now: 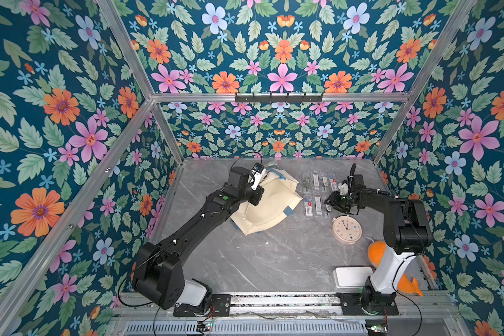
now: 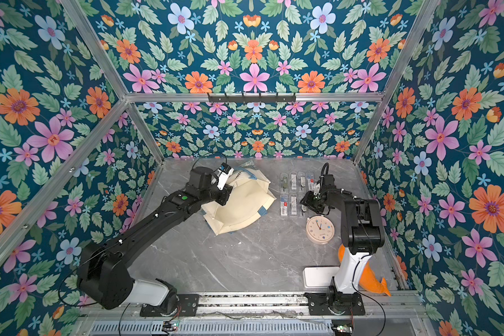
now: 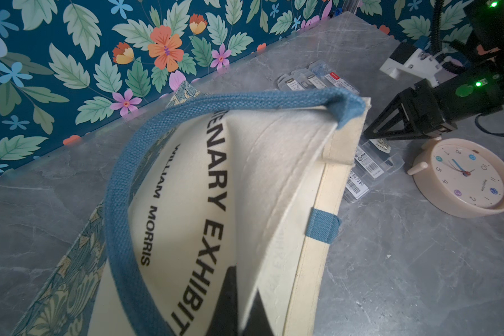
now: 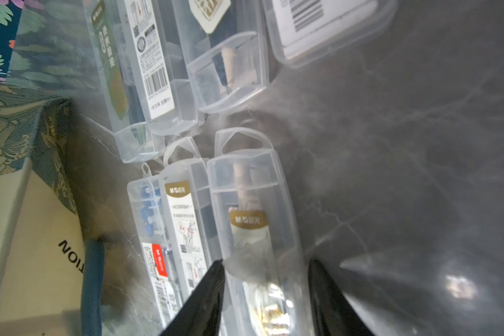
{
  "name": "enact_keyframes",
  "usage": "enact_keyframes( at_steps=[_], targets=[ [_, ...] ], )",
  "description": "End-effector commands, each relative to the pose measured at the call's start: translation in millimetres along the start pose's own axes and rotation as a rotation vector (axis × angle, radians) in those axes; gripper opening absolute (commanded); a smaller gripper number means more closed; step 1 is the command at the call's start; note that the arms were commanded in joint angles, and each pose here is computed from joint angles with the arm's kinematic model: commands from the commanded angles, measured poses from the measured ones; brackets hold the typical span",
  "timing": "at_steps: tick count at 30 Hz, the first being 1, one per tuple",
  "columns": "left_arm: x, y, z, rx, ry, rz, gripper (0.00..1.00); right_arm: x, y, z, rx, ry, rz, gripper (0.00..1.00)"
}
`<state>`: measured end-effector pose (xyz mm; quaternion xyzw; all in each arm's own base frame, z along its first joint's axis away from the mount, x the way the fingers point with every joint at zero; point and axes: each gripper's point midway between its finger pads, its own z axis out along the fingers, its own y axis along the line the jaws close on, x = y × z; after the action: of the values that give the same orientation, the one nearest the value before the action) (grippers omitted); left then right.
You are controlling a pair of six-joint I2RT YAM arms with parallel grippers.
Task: Take out the compass set from the canvas bag
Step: Place the compass set at the center of the board.
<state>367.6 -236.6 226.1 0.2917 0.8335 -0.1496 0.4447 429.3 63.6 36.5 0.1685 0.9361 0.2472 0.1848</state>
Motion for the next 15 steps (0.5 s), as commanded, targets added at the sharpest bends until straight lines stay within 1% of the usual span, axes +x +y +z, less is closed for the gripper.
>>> enact_keyframes(
  at_steps=[1,3,4,6,8,11,15],
  targets=[
    [-3.9,0.0,-0.8,0.002,-0.017,0.001,0.0,-2.6,3.0,-8.7,0.011,-0.007,-0.015,0.49],
    [-4.2,0.0,-0.8,0.002,-0.018,0.0,0.0,-7.3,13.3,-28.4,0.005,-0.049,-0.036,0.5],
    [-4.9,0.2,-0.8,0.001,-0.02,-0.002,0.0,-9.5,25.7,-42.0,-0.023,-0.08,-0.043,0.5],
    [-6.0,-0.7,-1.4,0.006,-0.022,-0.005,0.0,-5.9,58.2,-70.1,-0.073,-0.145,-0.087,0.5],
    [-8.8,-0.3,-2.5,0.004,-0.029,-0.009,0.0,8.8,93.8,-88.2,-0.137,-0.209,-0.123,0.51],
    [-15.4,-0.3,-4.5,0.005,-0.047,-0.017,0.0,41.1,153.8,-97.2,-0.277,-0.281,-0.159,0.55],
    [-20.2,0.3,-4.8,0.003,-0.06,-0.032,0.0,86.9,230.1,-89.5,-0.443,-0.303,-0.157,0.57]
  ],
)
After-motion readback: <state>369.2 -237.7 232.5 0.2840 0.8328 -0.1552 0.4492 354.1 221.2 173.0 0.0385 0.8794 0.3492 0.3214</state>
